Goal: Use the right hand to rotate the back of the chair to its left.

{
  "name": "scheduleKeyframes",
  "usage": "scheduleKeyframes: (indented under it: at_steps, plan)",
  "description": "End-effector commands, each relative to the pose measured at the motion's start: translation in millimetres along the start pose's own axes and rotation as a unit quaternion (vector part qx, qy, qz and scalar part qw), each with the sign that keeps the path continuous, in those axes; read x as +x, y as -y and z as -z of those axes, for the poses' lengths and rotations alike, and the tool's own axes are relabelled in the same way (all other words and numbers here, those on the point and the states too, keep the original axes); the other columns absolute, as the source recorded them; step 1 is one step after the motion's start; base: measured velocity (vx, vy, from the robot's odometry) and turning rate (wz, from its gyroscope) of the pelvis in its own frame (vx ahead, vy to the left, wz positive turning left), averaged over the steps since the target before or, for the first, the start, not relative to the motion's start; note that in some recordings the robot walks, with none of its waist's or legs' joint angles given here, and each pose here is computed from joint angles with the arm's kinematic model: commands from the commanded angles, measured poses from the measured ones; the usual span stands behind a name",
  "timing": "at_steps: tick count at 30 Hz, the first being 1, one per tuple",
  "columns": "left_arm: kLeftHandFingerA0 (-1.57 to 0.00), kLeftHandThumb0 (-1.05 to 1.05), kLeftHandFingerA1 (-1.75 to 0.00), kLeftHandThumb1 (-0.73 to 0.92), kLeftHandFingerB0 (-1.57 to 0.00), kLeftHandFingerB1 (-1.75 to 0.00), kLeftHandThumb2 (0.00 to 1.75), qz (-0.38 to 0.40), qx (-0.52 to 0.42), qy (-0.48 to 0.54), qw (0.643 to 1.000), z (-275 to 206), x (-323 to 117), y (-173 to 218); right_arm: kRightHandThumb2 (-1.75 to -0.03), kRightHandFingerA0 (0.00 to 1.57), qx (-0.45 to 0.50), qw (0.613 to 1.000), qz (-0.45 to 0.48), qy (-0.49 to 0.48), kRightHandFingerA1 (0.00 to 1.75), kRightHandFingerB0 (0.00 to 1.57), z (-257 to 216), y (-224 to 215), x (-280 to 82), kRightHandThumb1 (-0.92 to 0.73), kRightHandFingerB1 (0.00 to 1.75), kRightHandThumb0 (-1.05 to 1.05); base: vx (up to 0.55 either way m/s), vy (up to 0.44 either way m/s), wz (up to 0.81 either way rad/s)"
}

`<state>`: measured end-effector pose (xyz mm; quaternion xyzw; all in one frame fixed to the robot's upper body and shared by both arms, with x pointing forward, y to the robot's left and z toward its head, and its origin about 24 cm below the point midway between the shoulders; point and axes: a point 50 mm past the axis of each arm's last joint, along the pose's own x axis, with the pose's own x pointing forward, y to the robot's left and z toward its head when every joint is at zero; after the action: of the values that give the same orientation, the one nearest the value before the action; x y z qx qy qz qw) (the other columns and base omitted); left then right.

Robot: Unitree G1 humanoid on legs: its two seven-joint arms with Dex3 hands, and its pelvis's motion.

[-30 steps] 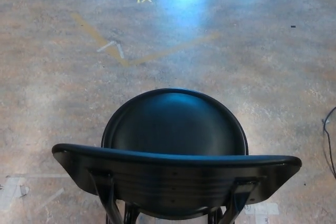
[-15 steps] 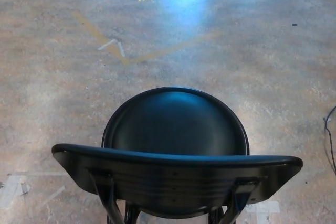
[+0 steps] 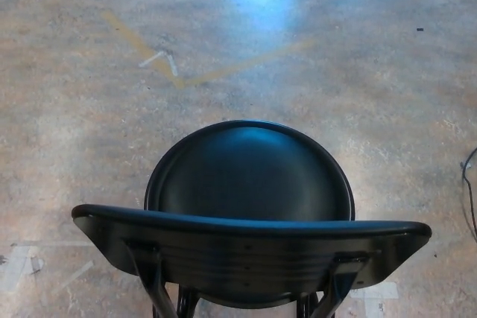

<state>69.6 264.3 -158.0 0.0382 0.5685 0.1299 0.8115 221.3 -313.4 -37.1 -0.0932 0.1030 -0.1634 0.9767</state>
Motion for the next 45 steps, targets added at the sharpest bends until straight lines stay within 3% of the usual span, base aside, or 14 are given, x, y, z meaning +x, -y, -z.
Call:
scheduleKeyframes:
  at_steps: [1, 9, 10, 20, 21, 26, 29, 30, 35, 36, 37, 41, 44, 45]
  plan:
    - [-0.53, -0.69, -0.43, 0.86, -0.48, -0.39, 0.66, -0.003, 0.005, -0.004, 1.000, 2.4, -0.3, -0.5, -0.98, 0.00, -0.079, 0.986, -0.059, 0.133, 0.06, 0.00, -34.7, -9.9, -5.3, -0.58, 0.00, -0.95, 0.00, 0.000, 0.00]
    - [-0.55, -0.70, -0.45, 0.85, -0.51, -0.40, 0.66, -0.006, 0.000, -0.001, 1.000, 0.9, -0.2, -1.1, -1.01, 0.00, -0.119, 0.975, -0.100, 0.157, 0.05, 0.00, -46.0, -22.1, -16.6, -0.59, 0.00, -0.97, 0.00, 0.000, 0.00]
    - [-0.55, -0.71, -0.45, 0.85, -0.49, -0.39, 0.66, -0.004, -0.005, -0.002, 1.000, 0.7, -0.2, -1.9, -0.62, 0.00, -0.125, 0.973, -0.110, 0.162, 0.00, 0.00, -48.3, -23.7, -17.8, -0.72, 0.00, -0.94, 0.00, 0.000, 0.00]
    - [-0.55, -0.71, -0.43, 0.86, -0.49, -0.39, 0.66, -0.004, 0.000, 0.000, 1.000, -0.8, -0.1, -4.1, -0.88, 0.00, -0.157, 0.954, -0.162, 0.199, 0.00, 0.00, -67.6, -29.5, -22.1, -0.52, 0.00, -0.99, 0.00, 0.000, 0.00]
    - [-0.54, -0.71, -0.43, 0.87, -0.48, -0.39, 0.66, -0.003, 0.003, 0.003, 1.000, -2.3, 0.1, -4.2, -0.61, 0.00, -0.163, 0.950, -0.168, 0.205, 0.00, 0.00, -71.6, -30.7, -22.7, -0.67, 0.00, -1.00, 0.00, 0.000, 0.00]
    - [-0.53, -0.71, -0.43, 0.88, -0.47, -0.39, 0.67, -0.004, 0.007, 0.002, 1.000, -3.6, 0.3, -5.2, -0.89, 0.00, -0.179, 0.939, -0.192, 0.225, 0.00, 0.00, -79.2, -36.2, -28.7, -0.51, 0.00, -0.99, 0.00, 0.000, 0.00]
    - [-0.52, -0.71, -0.43, 0.88, -0.46, -0.38, 0.66, -0.002, -0.001, 0.000, 1.000, -1.8, -0.1, -5.7, -0.88, 0.00, -0.185, 0.936, -0.199, 0.223, 0.00, 0.00, -80.7, -39.6, -31.4, -0.49, 0.00, -0.98, 0.00, 0.000, 0.00]
    - [-0.54, -0.71, -0.44, 0.87, -0.48, -0.39, 0.66, -0.003, 0.001, -0.001, 1.000, -0.8, -0.2, -5.8, -0.60, 0.00, -0.181, 0.934, -0.209, 0.226, 0.00, 0.00, -81.8, -42.1, -33.2, -0.64, 0.00, -0.95, 0.00, 0.000, 0.00]
    - [-0.54, -0.70, -0.43, 0.86, -0.48, -0.39, 0.66, -0.006, 0.000, -0.002, 1.000, 0.4, -0.4, -5.4, -0.87, 0.00, -0.170, 0.929, -0.237, 0.227, 0.00, 0.00, -86.1, -54.1, -41.1, -0.48, 0.00, -0.97, 0.00, 0.000, 0.00]
    - [-0.53, -0.71, -0.43, 0.86, -0.48, -0.39, 0.66, -0.005, 0.005, -0.002, 1.000, 0.2, -0.3, -5.2, -0.61, 0.00, -0.174, 0.928, -0.239, 0.228, 0.00, 0.00, -87.1, -57.1, -43.2, -0.65, 0.00, -0.99, 0.00, 0.000, 0.00]
    - [-0.54, -0.71, -0.43, 0.86, -0.49, -0.39, 0.66, -0.005, 0.006, -0.002, 1.000, 0.2, -0.3, -4.9, -0.87, 0.00, -0.181, 0.925, -0.241, 0.230, 0.00, 0.00, -88.1, -59.4, -44.8, -0.49, 0.00, -0.98, 0.00, 0.000, 0.00]
    - [-0.54, -0.70, -0.43, 0.85, -0.49, -0.40, 0.66, -0.005, -0.007, 0.000, 1.000, -0.4, -0.2, -4.4, -0.91, 0.00, -0.196, 0.913, -0.270, 0.235, 0.00, 0.00, -92.3, -73.1, -52.1, -0.52, 0.00, -1.01, 0.00, 0.000, 0.00]
    - [-0.53, -0.69, -0.43, 0.85, -0.48, -0.39, 0.66, -0.004, -0.008, -0.001, 1.000, 0.3, -0.3, -4.6, -0.62, 0.00, -0.205, 0.908, -0.275, 0.241, 0.00, 0.00, -93.9, -76.4, -54.2, -0.69, 0.00, -1.01, 0.00, 0.000, 0.00]
    - [-0.53, -0.70, -0.44, 0.85, -0.47, -0.39, 0.66, -0.004, -0.008, -0.002, 1.000, 0.6, -0.4, -4.8, -0.94, 0.00, -0.211, 0.904, -0.279, 0.246, 0.00, 0.00, -95.0, -79.6, -56.0, -0.53, 0.00, -1.02, 0.00, 0.000, 0.00]
